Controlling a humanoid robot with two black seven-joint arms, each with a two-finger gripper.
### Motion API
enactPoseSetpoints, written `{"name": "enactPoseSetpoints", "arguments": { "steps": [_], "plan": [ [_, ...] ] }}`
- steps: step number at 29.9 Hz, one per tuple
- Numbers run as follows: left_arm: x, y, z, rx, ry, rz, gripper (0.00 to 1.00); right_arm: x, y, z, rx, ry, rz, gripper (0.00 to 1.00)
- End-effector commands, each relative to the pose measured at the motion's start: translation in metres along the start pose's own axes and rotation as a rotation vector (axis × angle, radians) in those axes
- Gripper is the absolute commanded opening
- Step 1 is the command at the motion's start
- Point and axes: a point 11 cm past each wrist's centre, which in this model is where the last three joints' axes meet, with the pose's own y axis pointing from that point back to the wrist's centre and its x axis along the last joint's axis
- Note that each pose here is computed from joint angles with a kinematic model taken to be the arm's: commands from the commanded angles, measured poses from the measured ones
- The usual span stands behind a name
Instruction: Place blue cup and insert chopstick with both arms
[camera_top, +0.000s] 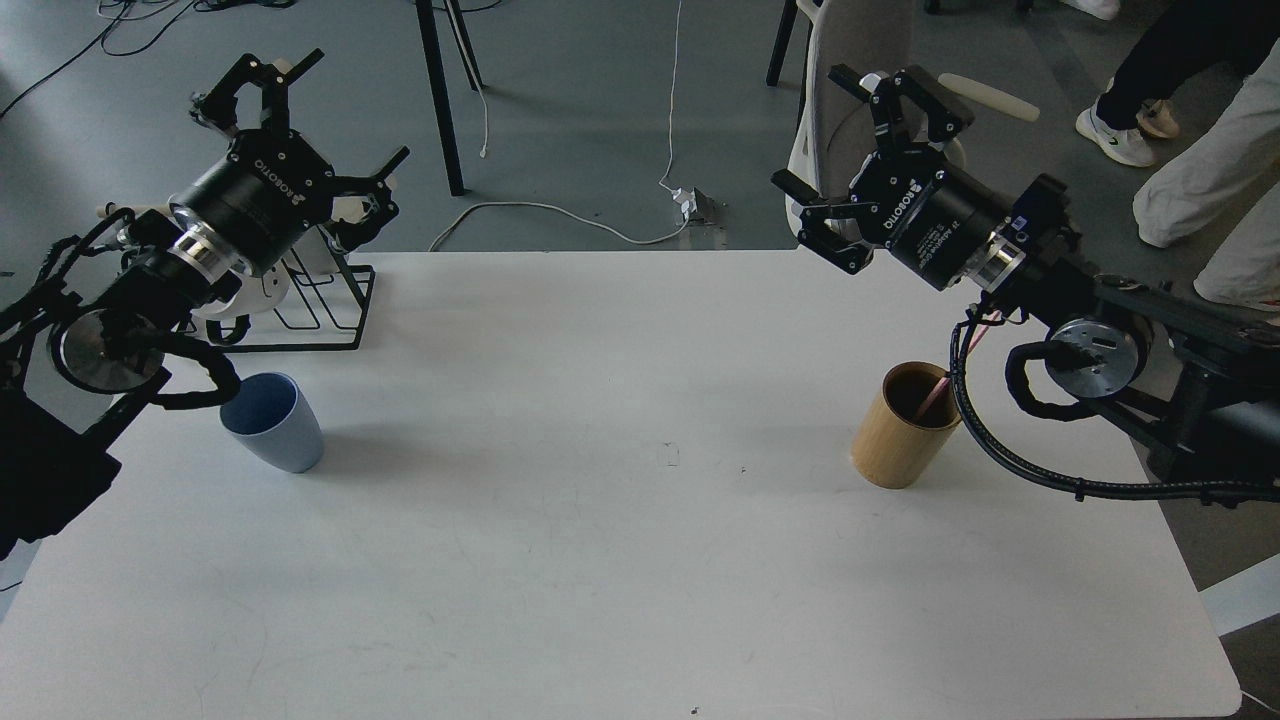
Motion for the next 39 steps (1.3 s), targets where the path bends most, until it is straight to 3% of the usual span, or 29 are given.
{"name": "enactPoseSetpoints", "arguments": {
  "steps": [1, 6, 11, 19, 22, 28, 35, 39],
  "plan": [
    [0.007, 0.005, -0.005, -0.001, 0.012, 0.020, 1.00, -0.002, -0.001, 0.006, -0.005, -0.013, -0.003, 0.99],
    [0.011, 0.007, 0.005, -0.029, 0.005, 0.035, 1.00, -0.005, -0.003, 0.010, -0.007, -0.020, -0.010, 0.99],
    [0.026, 0.012, 0.041, -0.164, 0.024, 0.082, 1.00, -0.010, -0.008, 0.014, -0.007, -0.029, -0.017, 0.99],
    [0.006, -0.002, 0.080, -0.356, 0.097, 0.012, 1.00, -0.017, -0.017, 0.018, -0.004, -0.032, -0.025, 0.99],
    [-0.015, -0.022, 0.085, -0.325, 0.074, -0.047, 1.00, -0.016, -0.018, 0.016, -0.003, -0.029, -0.024, 0.99],
    [-0.041, -0.025, 0.083, -0.053, -0.179, -0.094, 1.00, -0.012, -0.013, 0.012, 0.005, -0.025, -0.012, 0.99],
    [-0.039, 0.037, 0.142, 0.066, -0.476, -0.004, 0.99, -0.011, -0.004, 0.021, -0.062, 0.088, -0.050, 0.99],
    [-0.052, 0.055, 0.170, 0.111, -0.756, 0.014, 0.93, -0.011, -0.005, 0.018, -0.053, 0.101, -0.053, 0.99]
  ]
}}
